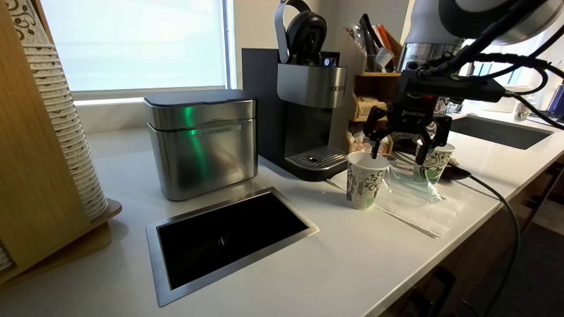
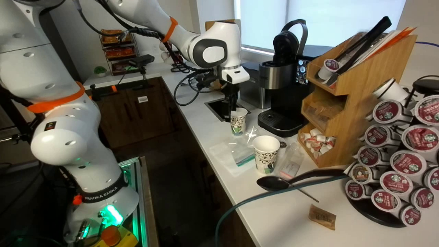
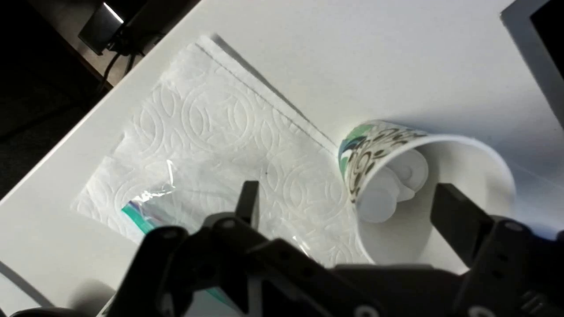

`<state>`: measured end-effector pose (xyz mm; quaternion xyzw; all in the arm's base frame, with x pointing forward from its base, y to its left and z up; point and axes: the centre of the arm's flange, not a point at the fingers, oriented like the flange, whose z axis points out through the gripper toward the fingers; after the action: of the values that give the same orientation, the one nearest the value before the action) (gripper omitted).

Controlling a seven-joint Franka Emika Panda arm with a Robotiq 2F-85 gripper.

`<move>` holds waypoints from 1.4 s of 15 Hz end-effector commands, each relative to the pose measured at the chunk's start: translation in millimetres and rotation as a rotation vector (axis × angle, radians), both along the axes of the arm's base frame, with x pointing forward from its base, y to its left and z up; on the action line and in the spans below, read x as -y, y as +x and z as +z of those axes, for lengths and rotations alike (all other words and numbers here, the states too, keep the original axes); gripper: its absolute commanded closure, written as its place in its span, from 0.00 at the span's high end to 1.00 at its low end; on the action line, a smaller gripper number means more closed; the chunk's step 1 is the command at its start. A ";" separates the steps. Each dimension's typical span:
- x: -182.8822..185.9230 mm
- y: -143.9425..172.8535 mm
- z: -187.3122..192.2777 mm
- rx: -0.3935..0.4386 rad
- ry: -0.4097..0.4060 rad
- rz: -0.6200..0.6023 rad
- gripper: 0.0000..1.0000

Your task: Put the cup on the left into the one on the right

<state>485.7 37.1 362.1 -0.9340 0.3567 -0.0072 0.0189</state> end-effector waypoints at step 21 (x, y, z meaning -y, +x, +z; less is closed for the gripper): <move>12.5 -28.6 68.8 0.152 0.101 0.402 0.01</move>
<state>492.6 56.7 410.2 -0.9687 0.2305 -0.0565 0.0723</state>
